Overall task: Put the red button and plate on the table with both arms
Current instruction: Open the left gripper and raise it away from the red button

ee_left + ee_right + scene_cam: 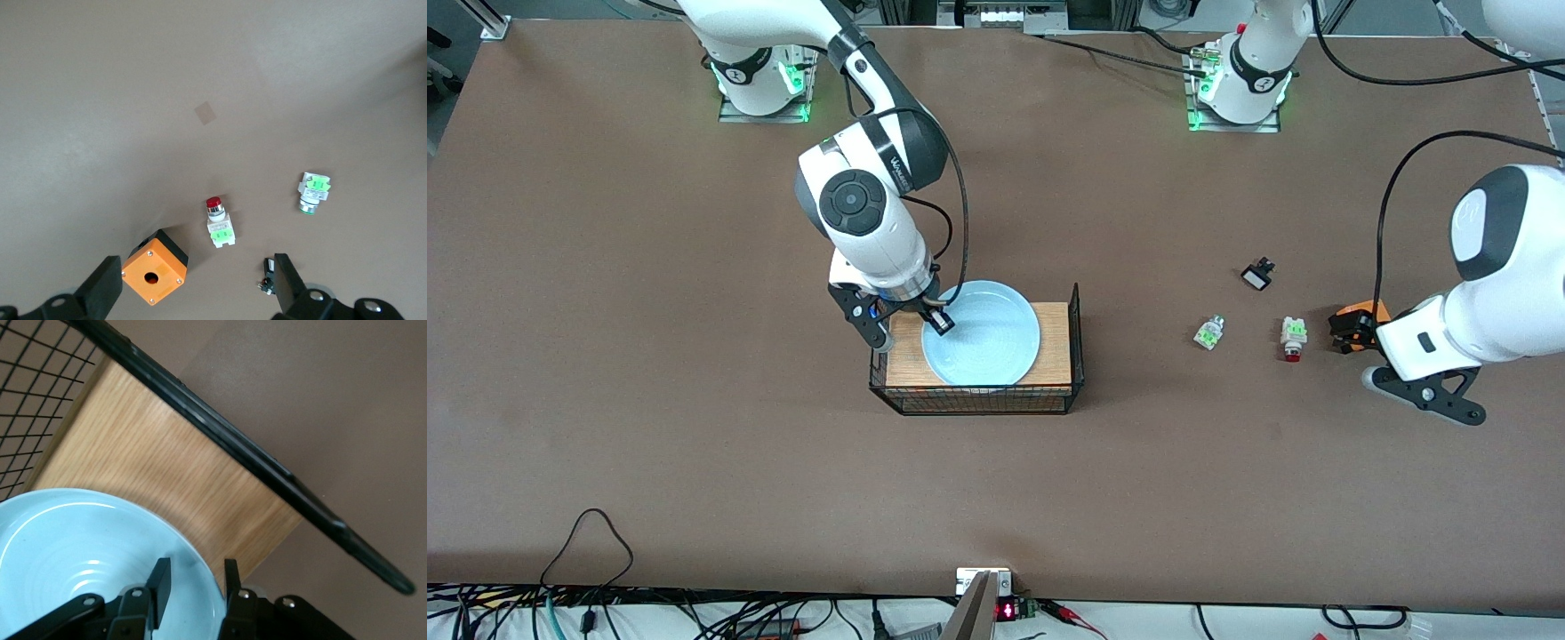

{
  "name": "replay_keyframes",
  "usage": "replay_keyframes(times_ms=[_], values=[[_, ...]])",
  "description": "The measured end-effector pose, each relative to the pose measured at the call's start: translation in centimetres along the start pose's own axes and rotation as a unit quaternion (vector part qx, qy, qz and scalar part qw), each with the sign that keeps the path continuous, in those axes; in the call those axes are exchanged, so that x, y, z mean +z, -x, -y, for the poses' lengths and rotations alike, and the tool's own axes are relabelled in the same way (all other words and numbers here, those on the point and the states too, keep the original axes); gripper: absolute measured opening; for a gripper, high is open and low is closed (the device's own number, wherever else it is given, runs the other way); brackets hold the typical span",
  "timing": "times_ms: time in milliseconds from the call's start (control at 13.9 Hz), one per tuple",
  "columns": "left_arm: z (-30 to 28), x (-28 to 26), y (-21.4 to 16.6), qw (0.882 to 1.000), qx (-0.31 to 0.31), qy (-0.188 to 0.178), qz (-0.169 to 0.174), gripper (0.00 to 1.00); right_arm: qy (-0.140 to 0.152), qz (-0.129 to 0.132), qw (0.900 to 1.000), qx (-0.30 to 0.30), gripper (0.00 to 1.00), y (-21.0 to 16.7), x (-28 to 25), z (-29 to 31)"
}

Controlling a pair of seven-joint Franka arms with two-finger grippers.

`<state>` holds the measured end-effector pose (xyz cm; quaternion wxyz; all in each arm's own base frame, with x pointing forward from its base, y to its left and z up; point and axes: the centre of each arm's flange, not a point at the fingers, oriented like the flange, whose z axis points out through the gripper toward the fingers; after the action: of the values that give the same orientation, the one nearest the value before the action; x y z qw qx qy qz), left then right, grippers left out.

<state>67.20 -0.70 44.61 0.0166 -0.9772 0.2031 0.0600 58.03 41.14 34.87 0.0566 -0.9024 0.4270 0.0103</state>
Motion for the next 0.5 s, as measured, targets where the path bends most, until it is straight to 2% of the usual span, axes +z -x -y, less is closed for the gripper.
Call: replay_keyframes(times_ms=[72,216,288,505], values=[[-0.3,-0.9,0.2,1.000,0.001,0.000,0.003,1.00,0.000,0.000,1.000,-0.001,0.33,0.0,0.0,0.0],[-0.6,-3.0,0.9,1.000,0.000,-0.006,0.001,1.00,0.001,0.000,1.000,-0.001,0.30,0.1,0.1,0.0],[-0.7,-4.2,1.4,1.000,-0.002,-0.009,0.000,1.00,0.001,0.000,1.000,-0.001,0.20,0.1,0.1,0.0],[-2.1,-7.8,2.6,0.999,-0.023,-0.023,-0.015,1.00,0.001,0.001,1.000,-0.004,0.15,0.3,0.0,0.0]])
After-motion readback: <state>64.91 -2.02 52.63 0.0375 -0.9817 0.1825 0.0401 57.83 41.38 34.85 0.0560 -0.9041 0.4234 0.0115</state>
